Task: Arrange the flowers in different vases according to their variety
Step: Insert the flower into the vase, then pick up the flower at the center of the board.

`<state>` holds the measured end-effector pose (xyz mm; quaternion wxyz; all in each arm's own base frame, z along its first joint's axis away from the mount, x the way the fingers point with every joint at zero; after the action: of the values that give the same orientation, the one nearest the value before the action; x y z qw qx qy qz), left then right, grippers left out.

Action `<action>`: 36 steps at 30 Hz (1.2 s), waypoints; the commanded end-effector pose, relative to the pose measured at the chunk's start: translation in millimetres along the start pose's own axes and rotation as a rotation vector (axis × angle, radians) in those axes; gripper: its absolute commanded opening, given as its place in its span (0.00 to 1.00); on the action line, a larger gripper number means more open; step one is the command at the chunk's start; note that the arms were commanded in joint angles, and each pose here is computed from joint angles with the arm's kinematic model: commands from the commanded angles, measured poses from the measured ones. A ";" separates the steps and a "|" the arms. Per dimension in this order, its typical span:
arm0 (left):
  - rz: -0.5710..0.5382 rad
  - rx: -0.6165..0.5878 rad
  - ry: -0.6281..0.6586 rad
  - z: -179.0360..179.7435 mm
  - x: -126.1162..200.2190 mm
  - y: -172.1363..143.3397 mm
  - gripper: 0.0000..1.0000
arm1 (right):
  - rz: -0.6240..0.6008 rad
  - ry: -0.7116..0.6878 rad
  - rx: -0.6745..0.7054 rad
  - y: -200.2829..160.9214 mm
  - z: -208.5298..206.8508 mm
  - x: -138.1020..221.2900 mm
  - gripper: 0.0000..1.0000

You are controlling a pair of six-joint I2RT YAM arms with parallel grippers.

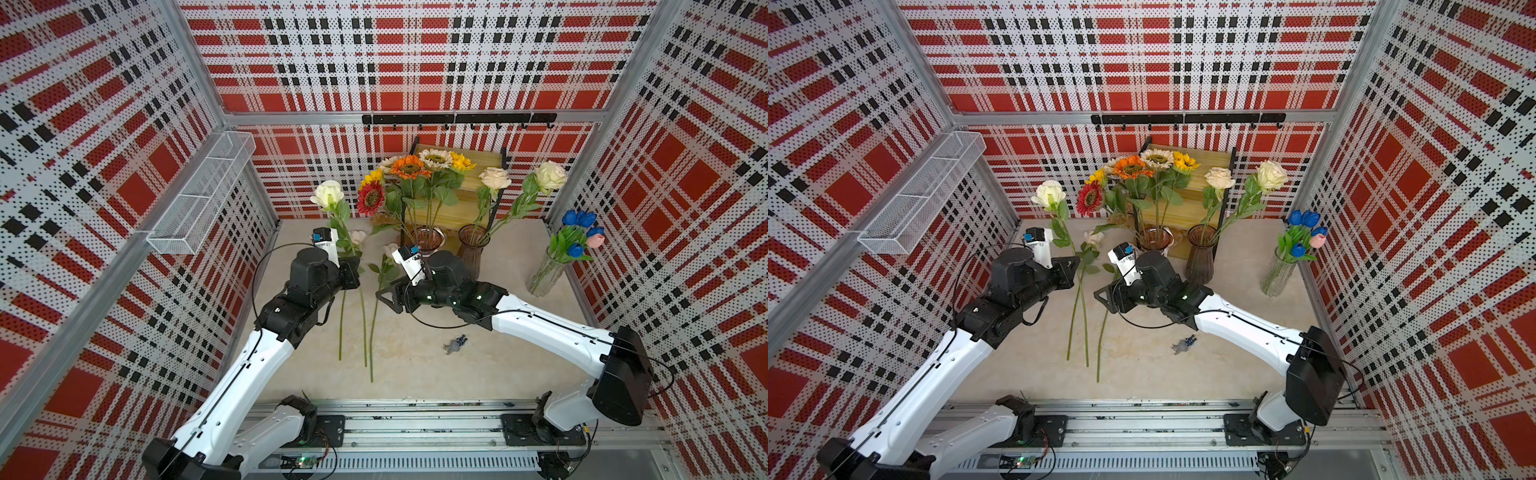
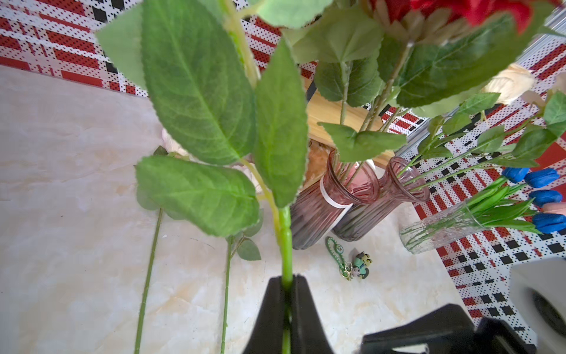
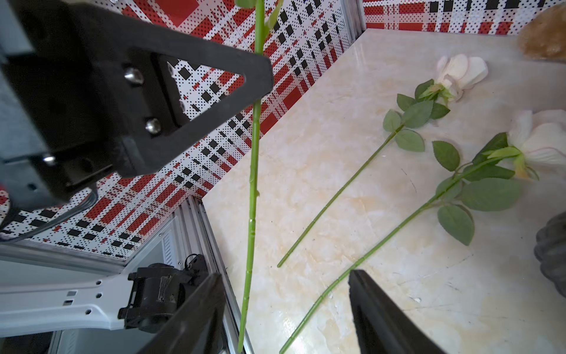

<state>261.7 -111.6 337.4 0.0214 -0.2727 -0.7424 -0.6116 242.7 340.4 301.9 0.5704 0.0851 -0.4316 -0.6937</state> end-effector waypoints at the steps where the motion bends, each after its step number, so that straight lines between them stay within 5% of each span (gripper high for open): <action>1: -0.031 0.002 -0.034 -6.4 3.5 0.8 0.00 | -0.052 0.074 0.051 19.8 15.7 -7.4 0.69; 18: -0.034 0.015 -0.041 -6.6 2.1 -5.6 0.00 | 0.018 0.168 0.054 31.2 18.8 -58.3 0.52; 25: -0.041 0.019 -0.030 -4.7 3.9 -6.1 0.00 | 0.029 0.190 0.051 34.9 21.7 -64.9 0.53; 30: -0.038 0.022 -0.035 -5.3 3.3 -6.0 0.00 | 0.037 0.210 0.043 34.3 22.6 -67.6 0.30; 34: -0.038 0.031 -0.020 -2.0 4.0 -7.4 0.41 | 0.019 0.224 0.039 40.4 28.9 -62.1 0.00; 36: -0.041 0.039 0.005 3.1 6.1 -7.5 0.51 | 0.011 0.221 0.042 43.6 31.2 -59.5 0.00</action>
<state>256.6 -112.5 332.2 0.0135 -0.2650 -0.7566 -0.5976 276.5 405.6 306.4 0.6248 0.1391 -0.3872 -0.6635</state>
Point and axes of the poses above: each gripper's point midway between its finger pads, its own x axis back along the fingers, its own z axis along the line the jaws close on, y = z × x, the point moved 7 cm from there along x, back along the fingers, and after that the axes turned 12 degrees about -x, right-handed, at the moved point
